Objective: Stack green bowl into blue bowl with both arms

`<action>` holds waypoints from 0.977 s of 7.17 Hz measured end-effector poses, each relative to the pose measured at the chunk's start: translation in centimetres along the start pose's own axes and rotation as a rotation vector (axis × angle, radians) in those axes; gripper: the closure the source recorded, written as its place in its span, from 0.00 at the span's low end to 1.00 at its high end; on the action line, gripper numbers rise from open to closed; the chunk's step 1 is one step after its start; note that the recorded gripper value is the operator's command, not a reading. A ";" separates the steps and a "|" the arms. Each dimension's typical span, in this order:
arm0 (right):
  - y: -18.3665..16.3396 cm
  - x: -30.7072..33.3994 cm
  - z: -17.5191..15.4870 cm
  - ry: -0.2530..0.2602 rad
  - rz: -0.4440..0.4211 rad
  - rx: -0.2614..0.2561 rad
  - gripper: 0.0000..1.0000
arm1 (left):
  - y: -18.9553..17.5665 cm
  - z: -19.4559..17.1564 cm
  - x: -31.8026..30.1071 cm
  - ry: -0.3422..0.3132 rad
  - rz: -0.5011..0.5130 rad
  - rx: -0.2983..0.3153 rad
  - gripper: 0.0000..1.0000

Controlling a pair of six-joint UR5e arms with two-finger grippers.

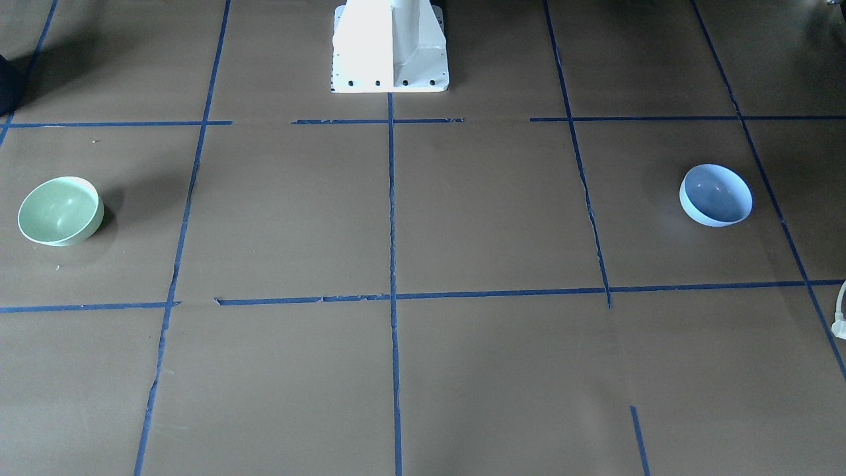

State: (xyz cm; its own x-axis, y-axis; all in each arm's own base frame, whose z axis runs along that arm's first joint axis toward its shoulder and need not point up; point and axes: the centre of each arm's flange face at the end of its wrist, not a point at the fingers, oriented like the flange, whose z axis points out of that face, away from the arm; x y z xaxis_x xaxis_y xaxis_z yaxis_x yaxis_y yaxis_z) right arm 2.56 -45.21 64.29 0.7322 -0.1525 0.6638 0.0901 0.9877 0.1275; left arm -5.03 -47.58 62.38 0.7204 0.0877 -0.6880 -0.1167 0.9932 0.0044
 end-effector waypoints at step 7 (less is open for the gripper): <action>-1.4 -2.0 0.9 -0.012 -0.044 -0.015 0.00 | -3.8 -0.8 4.1 -0.015 0.133 0.070 0.00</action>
State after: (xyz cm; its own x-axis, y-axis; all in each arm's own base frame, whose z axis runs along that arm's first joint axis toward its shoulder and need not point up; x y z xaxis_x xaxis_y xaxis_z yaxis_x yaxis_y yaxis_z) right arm 0.38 -46.35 63.41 0.7194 -0.1965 0.6662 0.1324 0.9804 0.1461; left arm -2.17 -51.05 58.98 0.7123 0.2193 -0.6667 -0.1640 0.9756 0.1457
